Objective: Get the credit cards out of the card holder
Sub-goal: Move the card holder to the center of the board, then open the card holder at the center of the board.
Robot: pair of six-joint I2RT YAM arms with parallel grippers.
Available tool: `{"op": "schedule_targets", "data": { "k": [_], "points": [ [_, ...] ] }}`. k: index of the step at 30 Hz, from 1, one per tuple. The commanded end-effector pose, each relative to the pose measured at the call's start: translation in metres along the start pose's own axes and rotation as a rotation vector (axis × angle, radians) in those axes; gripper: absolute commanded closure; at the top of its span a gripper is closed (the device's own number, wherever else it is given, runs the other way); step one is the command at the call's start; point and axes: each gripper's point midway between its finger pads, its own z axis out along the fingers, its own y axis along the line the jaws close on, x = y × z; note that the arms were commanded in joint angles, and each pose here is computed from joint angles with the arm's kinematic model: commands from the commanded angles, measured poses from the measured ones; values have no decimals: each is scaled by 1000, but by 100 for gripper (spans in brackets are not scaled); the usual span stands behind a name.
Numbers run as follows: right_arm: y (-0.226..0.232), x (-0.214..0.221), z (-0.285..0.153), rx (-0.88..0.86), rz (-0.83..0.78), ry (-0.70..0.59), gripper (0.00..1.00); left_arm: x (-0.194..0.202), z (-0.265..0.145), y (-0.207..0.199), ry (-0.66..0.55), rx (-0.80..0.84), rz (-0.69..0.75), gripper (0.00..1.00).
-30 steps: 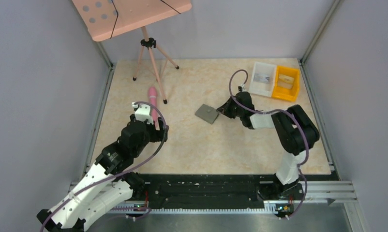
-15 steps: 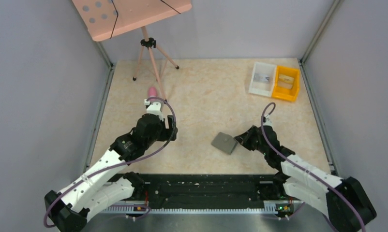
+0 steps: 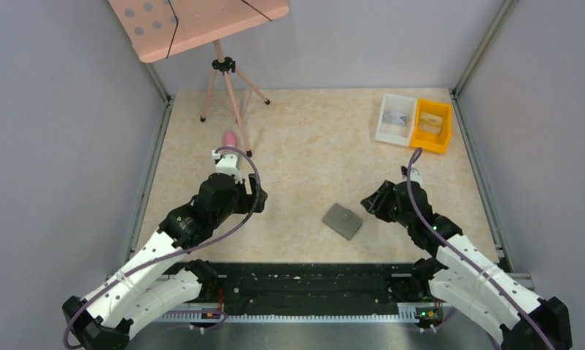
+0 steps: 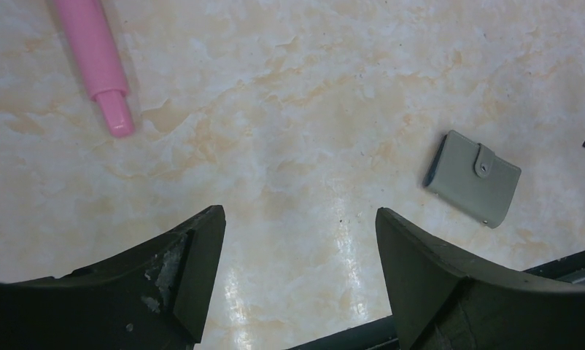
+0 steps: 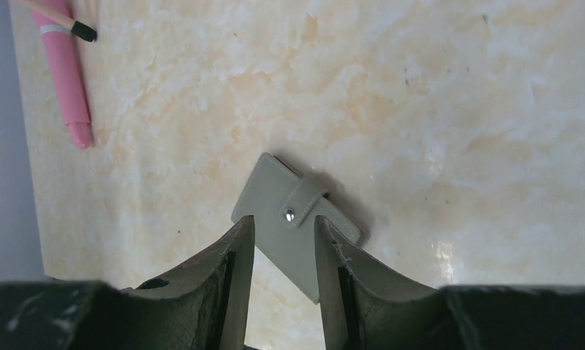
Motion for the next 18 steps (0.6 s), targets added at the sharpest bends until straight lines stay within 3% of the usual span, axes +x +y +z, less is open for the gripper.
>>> {"op": "schedule_targets", "data": {
  "k": [1, 6, 12, 18],
  "points": [
    [26, -26, -1, -7, -173, -8, 64, -16, -10, -6, -33, 12, -27, 19],
    [49, -21, 18, -50, -357, 69, 64, -18, -16, -1, -47, -7, -39, 19],
    [60, 18, 36, -15, -621, 179, 63, -15, -21, 4, -53, -19, -60, 20],
    [43, 51, 51, 58, -715, 264, 61, -10, -25, 9, -64, -24, -82, 20]
  ]
}}
